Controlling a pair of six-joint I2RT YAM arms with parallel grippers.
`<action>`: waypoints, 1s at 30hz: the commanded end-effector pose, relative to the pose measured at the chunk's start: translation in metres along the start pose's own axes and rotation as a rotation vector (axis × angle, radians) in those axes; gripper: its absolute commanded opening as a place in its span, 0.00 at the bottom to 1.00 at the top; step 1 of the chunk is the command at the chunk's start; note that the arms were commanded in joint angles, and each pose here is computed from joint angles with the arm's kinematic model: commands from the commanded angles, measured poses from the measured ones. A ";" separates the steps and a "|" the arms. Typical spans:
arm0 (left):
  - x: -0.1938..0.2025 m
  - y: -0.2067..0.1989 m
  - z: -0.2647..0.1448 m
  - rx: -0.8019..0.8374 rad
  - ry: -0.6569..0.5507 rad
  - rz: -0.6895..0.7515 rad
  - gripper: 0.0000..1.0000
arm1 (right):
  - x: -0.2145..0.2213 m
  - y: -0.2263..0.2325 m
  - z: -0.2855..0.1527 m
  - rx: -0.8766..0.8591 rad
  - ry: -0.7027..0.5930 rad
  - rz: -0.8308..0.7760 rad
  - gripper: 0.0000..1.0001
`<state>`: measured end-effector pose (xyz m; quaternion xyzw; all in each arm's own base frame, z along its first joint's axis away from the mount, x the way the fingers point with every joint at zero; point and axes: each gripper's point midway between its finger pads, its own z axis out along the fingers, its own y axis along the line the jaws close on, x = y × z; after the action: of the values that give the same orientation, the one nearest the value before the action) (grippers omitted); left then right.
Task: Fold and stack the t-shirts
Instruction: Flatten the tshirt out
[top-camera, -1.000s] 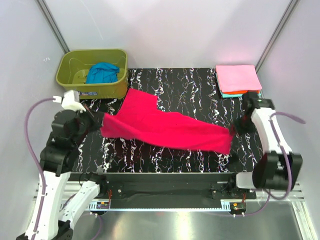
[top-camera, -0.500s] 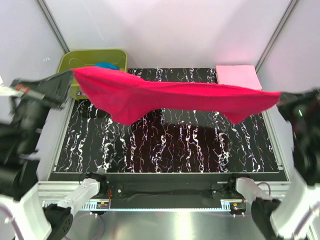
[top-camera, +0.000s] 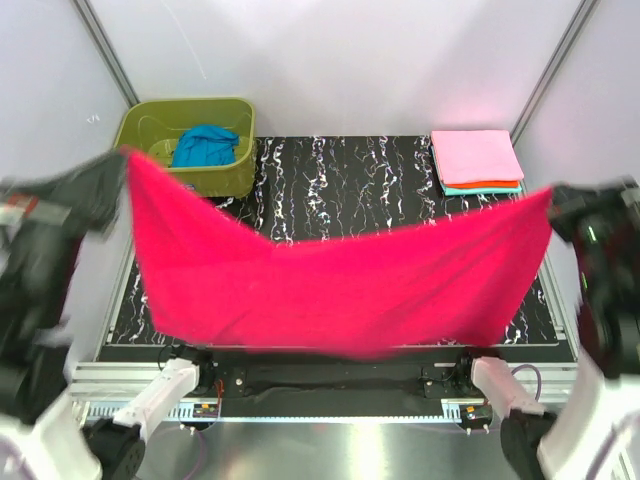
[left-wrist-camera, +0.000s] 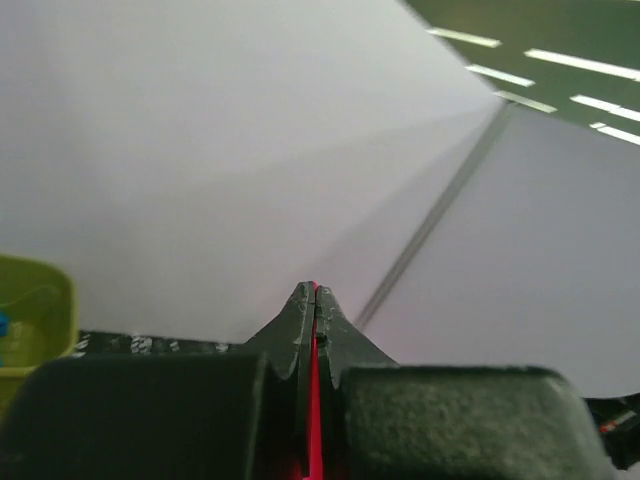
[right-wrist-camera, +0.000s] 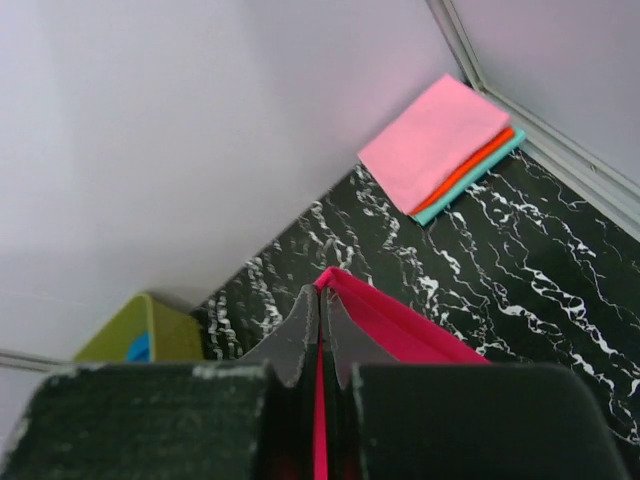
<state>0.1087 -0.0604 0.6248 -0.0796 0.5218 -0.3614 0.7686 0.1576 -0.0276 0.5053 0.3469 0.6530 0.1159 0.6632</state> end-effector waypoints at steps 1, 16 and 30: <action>0.058 0.081 0.097 -0.222 0.117 0.102 0.00 | 0.018 0.016 0.103 0.011 0.045 -0.071 0.00; 0.028 0.107 0.242 -0.205 -0.037 0.210 0.00 | -0.034 0.057 0.215 0.079 -0.042 -0.196 0.00; 0.163 0.137 0.141 -0.107 0.263 0.108 0.00 | 0.034 -0.020 0.177 0.168 0.003 -0.228 0.00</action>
<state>0.2975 -0.0841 0.5746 -0.0512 0.5864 -0.2786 0.7588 0.3059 -0.0741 0.4969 0.3212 0.6836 -0.0097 0.6552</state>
